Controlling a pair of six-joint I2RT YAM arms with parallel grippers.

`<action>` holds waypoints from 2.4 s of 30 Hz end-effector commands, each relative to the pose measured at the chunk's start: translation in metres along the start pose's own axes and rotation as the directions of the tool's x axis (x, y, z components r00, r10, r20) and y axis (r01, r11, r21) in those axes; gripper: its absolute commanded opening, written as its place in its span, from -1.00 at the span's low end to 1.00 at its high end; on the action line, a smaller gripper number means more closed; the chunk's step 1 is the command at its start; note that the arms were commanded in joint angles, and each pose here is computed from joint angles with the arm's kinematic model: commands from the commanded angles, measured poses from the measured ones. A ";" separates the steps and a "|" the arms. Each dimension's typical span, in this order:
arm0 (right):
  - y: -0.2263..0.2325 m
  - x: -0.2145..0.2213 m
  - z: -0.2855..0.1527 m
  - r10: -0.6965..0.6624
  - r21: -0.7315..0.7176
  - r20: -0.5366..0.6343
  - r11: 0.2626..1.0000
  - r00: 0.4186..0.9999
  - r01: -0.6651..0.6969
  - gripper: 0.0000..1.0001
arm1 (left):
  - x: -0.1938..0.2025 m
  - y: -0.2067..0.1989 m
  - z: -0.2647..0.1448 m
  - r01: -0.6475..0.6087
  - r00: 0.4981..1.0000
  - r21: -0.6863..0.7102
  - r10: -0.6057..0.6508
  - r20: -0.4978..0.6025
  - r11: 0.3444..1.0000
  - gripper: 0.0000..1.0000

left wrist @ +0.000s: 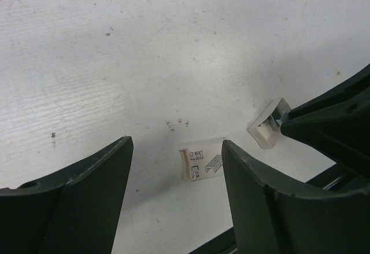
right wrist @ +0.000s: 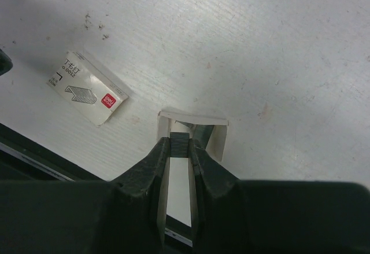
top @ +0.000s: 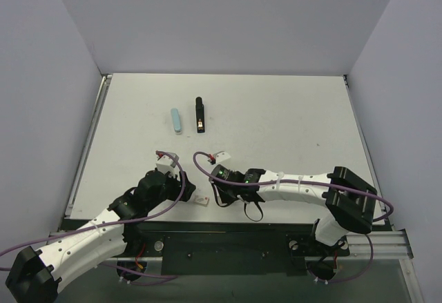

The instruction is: Unload the staples from the stapler

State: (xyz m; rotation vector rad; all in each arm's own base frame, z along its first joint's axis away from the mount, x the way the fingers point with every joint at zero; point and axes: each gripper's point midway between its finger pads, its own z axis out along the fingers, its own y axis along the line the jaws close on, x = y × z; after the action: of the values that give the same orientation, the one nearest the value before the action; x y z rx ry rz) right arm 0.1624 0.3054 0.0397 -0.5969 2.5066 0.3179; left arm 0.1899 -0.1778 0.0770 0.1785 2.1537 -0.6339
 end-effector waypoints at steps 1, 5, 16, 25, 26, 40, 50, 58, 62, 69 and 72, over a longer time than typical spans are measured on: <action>-0.006 0.003 0.002 0.014 0.049 0.010 0.999 1.000 -0.014 -0.83 | -0.007 -0.005 0.000 0.007 1.000 0.018 -0.008 0.022 1.000 0.46; -0.007 0.006 0.004 0.011 0.059 0.000 0.998 1.000 -0.011 -0.83 | -0.006 -0.005 0.000 0.007 1.000 0.017 -0.008 0.021 1.000 0.46; -0.012 0.010 0.007 -0.001 0.092 -0.012 0.996 1.000 0.002 -0.84 | -0.007 -0.006 0.000 0.007 1.000 0.019 -0.008 0.024 1.000 0.46; -0.011 0.012 0.010 -0.006 0.095 -0.017 0.995 1.000 0.007 -0.83 | -0.006 -0.005 0.000 0.007 1.000 0.017 -0.007 0.020 1.000 0.46; -0.011 0.012 0.010 -0.004 0.094 -0.020 0.996 1.000 0.006 -0.83 | -0.006 -0.005 0.000 0.007 1.000 0.017 -0.008 0.021 1.000 0.46; -0.006 0.015 0.012 -0.017 0.088 -0.033 0.996 0.999 0.020 -0.81 | -0.007 -0.005 0.000 0.007 1.000 0.018 -0.008 0.022 1.000 0.46; -0.002 0.009 0.009 -0.019 0.087 -0.020 0.996 1.000 0.020 -0.49 | -0.007 -0.006 -0.001 0.008 1.000 0.020 -0.009 0.023 1.000 0.46; 0.001 -0.011 -0.007 -0.029 0.087 0.040 0.996 0.999 0.026 -0.38 | -0.007 -0.006 0.000 0.007 1.000 0.018 -0.007 0.023 1.000 0.46; -0.006 -0.015 -0.015 -0.039 0.111 0.060 0.993 0.997 0.032 -0.34 | -0.006 -0.004 0.000 0.012 1.000 0.010 -0.012 0.024 1.000 0.46; -0.024 -0.008 -0.018 -0.033 0.142 0.056 0.989 0.998 0.024 -0.33 | -0.008 0.002 0.002 0.018 1.000 -0.027 -0.017 0.026 0.999 0.33; -0.028 -0.009 -0.021 -0.021 0.141 0.063 0.990 0.998 0.012 -0.33 | -0.004 0.004 0.005 0.017 1.000 -0.049 -0.017 0.003 0.999 0.05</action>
State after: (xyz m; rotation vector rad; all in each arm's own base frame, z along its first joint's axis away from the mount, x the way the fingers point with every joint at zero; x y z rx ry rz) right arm 0.1693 0.2963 0.0529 -0.5634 2.4491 0.2061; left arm 0.1914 -0.1753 0.0725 0.1564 2.1698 -0.6112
